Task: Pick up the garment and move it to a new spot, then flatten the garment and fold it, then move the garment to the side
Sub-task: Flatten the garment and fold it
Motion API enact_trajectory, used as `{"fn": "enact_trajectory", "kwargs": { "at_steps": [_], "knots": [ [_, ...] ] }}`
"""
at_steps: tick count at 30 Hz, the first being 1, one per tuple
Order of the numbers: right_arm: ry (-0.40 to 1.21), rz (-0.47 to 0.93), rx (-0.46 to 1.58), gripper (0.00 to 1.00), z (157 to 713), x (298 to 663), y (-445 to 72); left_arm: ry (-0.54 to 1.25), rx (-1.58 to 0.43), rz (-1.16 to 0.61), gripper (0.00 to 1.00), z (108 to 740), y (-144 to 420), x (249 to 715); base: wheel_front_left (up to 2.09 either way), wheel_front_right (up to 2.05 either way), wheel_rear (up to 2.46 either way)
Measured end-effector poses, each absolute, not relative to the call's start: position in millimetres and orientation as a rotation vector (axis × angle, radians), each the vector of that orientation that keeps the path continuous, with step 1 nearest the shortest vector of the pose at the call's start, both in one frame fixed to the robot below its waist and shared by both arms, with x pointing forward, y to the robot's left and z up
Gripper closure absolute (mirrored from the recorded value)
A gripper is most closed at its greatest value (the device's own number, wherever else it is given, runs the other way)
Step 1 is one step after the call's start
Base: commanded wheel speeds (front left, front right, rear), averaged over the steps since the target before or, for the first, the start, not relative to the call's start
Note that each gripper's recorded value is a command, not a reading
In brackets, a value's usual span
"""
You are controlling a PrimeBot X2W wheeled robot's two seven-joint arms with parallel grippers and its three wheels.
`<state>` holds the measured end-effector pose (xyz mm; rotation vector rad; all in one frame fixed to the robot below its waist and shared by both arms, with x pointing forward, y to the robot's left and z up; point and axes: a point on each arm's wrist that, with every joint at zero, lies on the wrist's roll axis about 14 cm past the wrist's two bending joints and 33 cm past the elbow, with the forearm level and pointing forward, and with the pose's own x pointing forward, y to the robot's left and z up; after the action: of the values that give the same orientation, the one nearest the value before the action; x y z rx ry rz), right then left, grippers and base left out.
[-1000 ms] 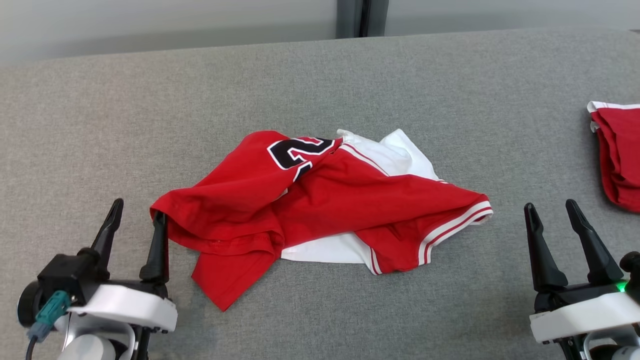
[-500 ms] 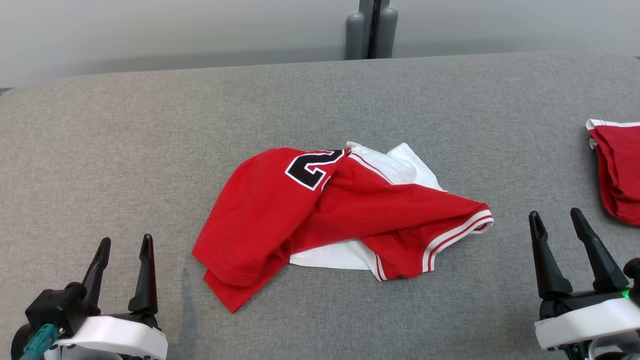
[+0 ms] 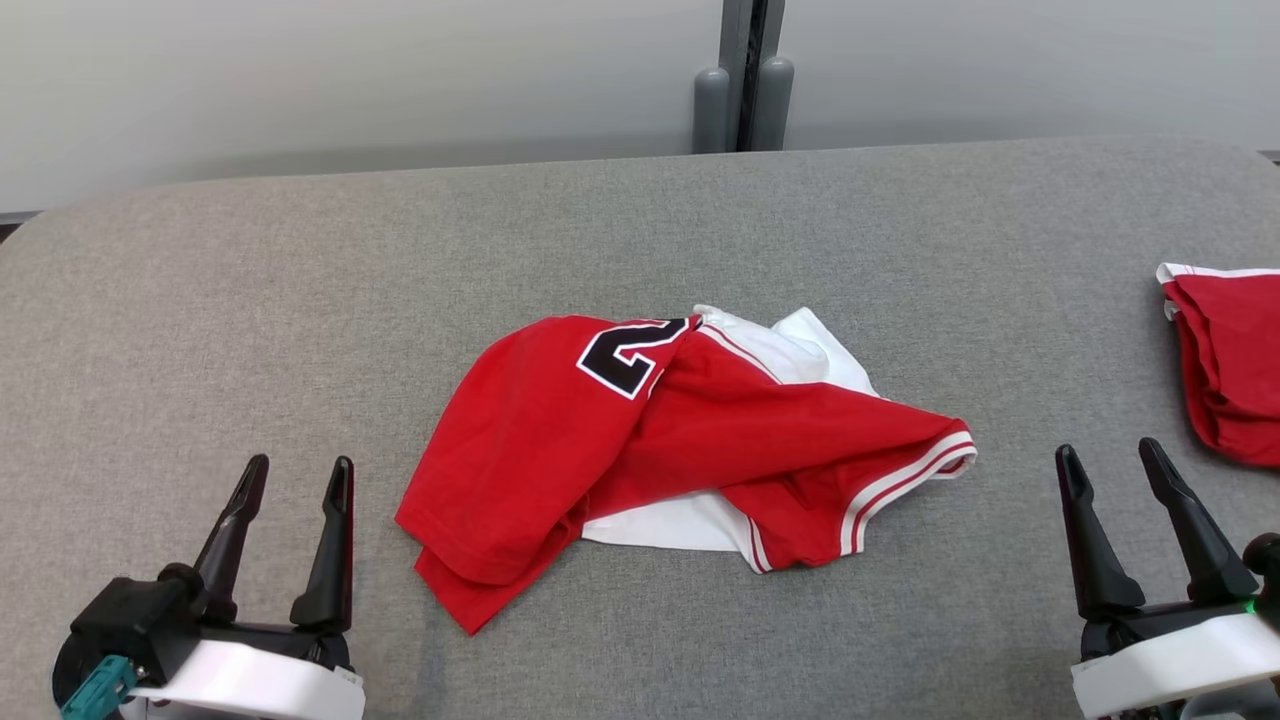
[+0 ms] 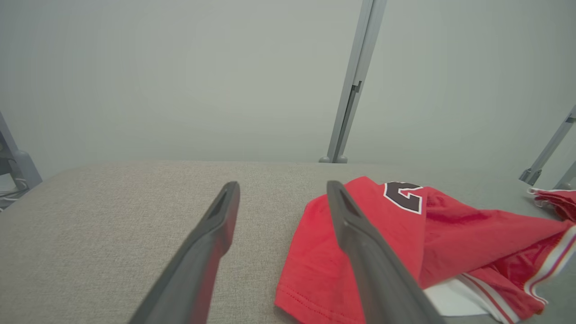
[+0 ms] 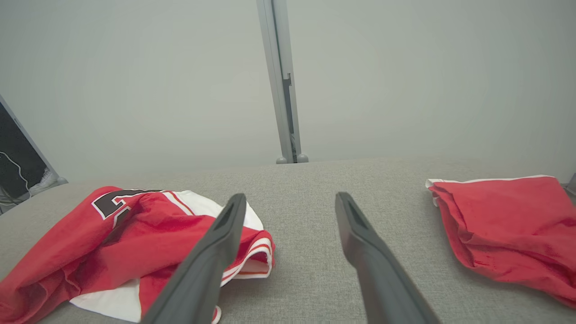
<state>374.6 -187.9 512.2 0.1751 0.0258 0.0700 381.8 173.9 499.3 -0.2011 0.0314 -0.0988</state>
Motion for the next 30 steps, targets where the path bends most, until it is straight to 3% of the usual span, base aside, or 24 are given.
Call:
{"fn": "enact_trajectory", "kwargs": {
  "at_steps": [19, 30],
  "knots": [
    [0.043, 0.086, 0.176, 0.0, 508, 376, -183, 0.05, -0.232, -0.112, 0.0, 494, 165, 375, 0.0, 0.0, 0.0],
    [0.074, 0.115, 0.175, 0.0, 497, 390, -174, 0.335, -0.296, -0.243, 0.0, 419, 110, 343, 0.0, 0.0, 0.0]
  ]
}}
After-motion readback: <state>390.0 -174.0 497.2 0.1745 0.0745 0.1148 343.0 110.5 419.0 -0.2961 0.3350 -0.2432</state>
